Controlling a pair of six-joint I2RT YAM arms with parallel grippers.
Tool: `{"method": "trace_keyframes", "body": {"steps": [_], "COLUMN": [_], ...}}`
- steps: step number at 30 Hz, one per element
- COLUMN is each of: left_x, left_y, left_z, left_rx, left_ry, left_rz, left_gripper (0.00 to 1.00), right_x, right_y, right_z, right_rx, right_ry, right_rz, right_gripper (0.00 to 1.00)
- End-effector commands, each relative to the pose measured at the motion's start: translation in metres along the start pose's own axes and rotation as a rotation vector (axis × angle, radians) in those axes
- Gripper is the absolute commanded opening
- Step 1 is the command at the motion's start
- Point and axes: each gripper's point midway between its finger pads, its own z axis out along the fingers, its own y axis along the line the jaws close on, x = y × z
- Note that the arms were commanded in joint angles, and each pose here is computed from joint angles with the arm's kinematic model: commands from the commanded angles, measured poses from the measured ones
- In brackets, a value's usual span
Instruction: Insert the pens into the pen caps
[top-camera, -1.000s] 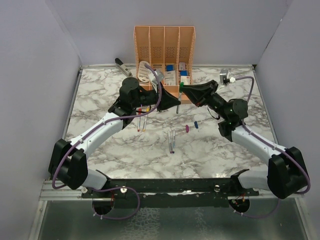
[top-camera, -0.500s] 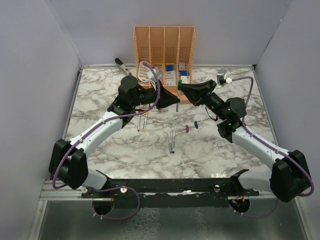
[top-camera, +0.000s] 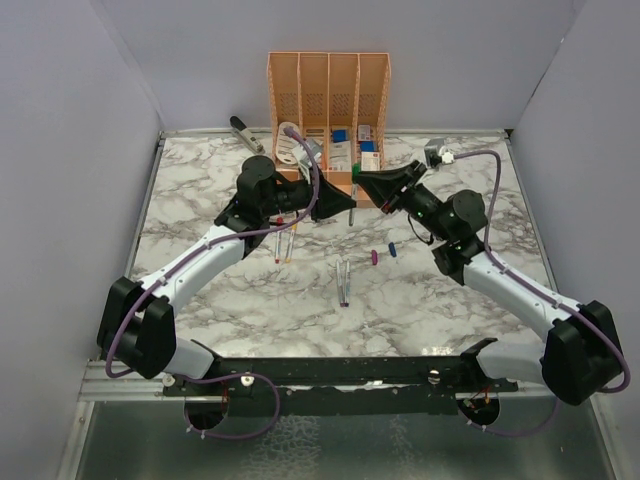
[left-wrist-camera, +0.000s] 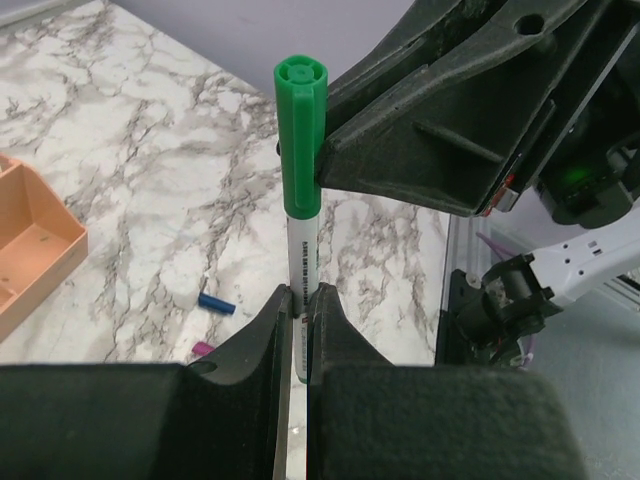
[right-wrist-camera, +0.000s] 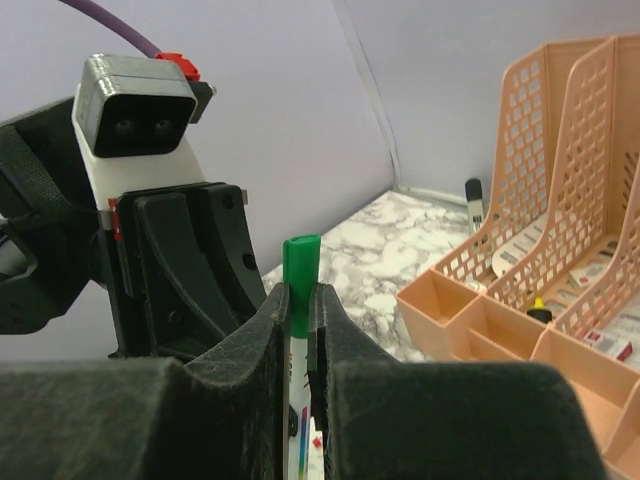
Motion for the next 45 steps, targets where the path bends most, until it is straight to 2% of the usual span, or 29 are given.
{"method": "trace_keyframes", "body": {"steps": [1,4,10,18,23,31,38,45], "left_x": [0.031,0.061,0.094,0.128,0.136,0.188,0.2,0.216], "left_y": [0.036,0.06,0.117,0.168,0.172,0.175,0.177,0.18], "left_z": [-0.006,-0.014,-0.042,-0.076,-0.076,-0.08,-0.084,-0.089], "left_rx": [-0.145,-0.26,-0.584,-0.887,-0.901,-0.887,-0.907,-0.919], "left_ry": [0.074,0.16,0.311,0.487,0.503,0.621,0.65,0.688], "left_rz": [0.0,-0.04,-0.12,-0.201,-0.247,-0.345,-0.353,-0.373], "left_gripper": [0.0,0.0,0.0,0.0,0.0,0.01,0.18,0.21], "right_x": [-0.009,-0.034,-0.067,-0.056,-0.051,-0.04,-0.03,-0.026], "right_y": [-0.004,-0.002,-0.002,-0.011,-0.013,-0.018,-0.021,-0.023], "right_z": [-0.003,-0.007,-0.021,-0.023,-0.024,-0.023,-0.023,-0.021], "right_rx": [0.069,0.101,0.183,0.23,0.239,0.251,0.258,0.261], "right_ry": [-0.003,-0.058,-0.119,-0.042,-0.021,0.033,0.057,0.066], "right_rz": [-0.014,-0.052,-0.108,-0.12,-0.11,-0.106,-0.082,-0.066], "right_gripper": [0.08,0.16,0.21,0.22,0.22,0.23,0.23,0.23]}}
